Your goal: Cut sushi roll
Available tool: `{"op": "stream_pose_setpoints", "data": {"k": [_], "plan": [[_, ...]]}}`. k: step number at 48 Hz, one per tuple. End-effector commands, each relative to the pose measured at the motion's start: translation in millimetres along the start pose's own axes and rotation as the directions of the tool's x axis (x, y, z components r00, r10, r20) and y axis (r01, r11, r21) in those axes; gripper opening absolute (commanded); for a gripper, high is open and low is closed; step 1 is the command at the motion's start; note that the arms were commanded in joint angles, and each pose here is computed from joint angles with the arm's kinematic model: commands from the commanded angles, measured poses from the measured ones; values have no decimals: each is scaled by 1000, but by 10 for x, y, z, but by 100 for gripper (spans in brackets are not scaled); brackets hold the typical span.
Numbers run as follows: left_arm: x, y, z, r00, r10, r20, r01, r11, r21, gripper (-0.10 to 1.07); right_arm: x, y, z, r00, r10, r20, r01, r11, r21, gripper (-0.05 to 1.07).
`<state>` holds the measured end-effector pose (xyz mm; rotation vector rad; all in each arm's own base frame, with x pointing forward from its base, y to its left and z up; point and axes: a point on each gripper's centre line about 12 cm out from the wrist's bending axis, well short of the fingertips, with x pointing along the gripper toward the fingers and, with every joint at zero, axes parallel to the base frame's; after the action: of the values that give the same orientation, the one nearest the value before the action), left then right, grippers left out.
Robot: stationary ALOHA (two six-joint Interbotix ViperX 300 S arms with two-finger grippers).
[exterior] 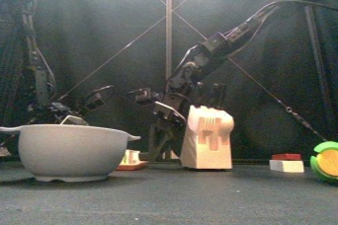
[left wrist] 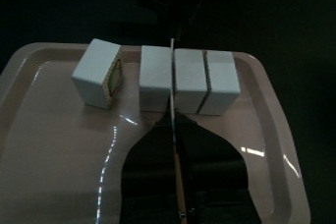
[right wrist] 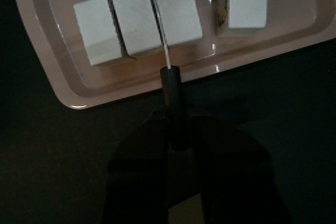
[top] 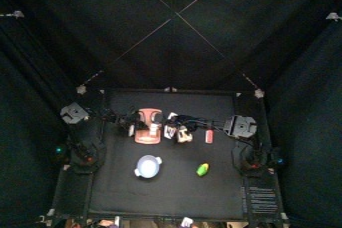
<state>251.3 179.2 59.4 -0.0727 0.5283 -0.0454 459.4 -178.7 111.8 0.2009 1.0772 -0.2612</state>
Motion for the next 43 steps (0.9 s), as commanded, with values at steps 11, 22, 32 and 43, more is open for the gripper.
{"op": "stream_pose_setpoints", "data": {"k": [11, 22, 32, 43], "plan": [[3, 36, -60, 1000, 3, -13, -4, 1000, -14, 20, -24, -96, 9, 1000, -8, 2, 8, 1000, 22, 44], [-15, 84, -31, 1000, 22, -2, -22, 1000, -16, 20, -47, -135, 34, 1000, -14, 21, 13, 999, 39, 44], [-31, 106, 5, 999, 40, 11, -40, 999, -21, 20, -102, -164, 91, 998, -18, 53, 15, 999, 50, 44], [-33, 112, 12, 999, 45, 14, -45, 999, -24, 20, -99, -161, 84, 999, -15, 51, 13, 999, 52, 44]]}}
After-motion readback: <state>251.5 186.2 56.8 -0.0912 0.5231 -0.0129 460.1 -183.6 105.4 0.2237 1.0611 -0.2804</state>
